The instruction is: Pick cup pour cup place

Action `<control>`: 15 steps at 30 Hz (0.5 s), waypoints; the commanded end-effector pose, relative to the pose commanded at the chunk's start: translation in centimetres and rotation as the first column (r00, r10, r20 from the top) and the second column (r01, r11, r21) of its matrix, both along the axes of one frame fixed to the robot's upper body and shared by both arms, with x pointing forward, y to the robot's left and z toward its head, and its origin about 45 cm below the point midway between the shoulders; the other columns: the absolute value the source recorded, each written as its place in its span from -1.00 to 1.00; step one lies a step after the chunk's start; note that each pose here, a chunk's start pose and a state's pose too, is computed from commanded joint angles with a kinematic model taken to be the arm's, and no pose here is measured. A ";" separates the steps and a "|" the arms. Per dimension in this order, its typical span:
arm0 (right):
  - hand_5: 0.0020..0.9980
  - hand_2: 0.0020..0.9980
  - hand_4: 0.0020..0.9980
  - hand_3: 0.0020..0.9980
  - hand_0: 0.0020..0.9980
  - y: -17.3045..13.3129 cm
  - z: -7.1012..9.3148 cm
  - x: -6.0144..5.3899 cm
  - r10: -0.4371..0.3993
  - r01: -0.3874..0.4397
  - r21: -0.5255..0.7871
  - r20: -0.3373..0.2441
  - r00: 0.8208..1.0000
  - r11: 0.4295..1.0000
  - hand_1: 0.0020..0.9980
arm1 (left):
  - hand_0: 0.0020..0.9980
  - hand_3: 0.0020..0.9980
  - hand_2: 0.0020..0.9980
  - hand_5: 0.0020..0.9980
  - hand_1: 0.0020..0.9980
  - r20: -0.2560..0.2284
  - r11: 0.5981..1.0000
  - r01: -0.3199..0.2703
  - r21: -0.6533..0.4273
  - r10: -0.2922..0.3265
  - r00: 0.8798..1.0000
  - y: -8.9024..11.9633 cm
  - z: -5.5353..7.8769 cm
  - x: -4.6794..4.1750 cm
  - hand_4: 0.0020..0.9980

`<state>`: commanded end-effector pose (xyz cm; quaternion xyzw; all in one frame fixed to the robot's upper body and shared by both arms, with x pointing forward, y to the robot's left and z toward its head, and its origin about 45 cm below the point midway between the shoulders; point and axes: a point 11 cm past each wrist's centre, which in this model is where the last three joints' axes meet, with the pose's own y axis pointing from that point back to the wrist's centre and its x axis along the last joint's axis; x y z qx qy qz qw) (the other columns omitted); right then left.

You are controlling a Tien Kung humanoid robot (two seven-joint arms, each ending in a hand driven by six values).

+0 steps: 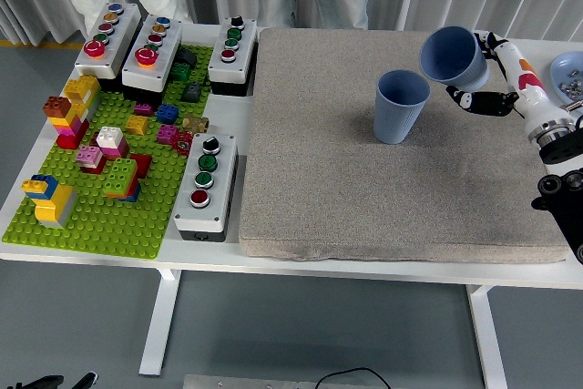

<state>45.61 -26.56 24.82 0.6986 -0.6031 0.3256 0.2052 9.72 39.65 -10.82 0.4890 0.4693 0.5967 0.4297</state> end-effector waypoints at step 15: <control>-0.82 0.35 0.44 0.43 0.66 1.2 0.7 0.7 0.032 -0.030 -0.073 0.030 0.999 0.997 0.47 | 0.54 0.33 0.67 0.81 0.62 -0.006 1.000 0.001 0.006 -0.001 1.000 0.3 0.0 -0.38 0.06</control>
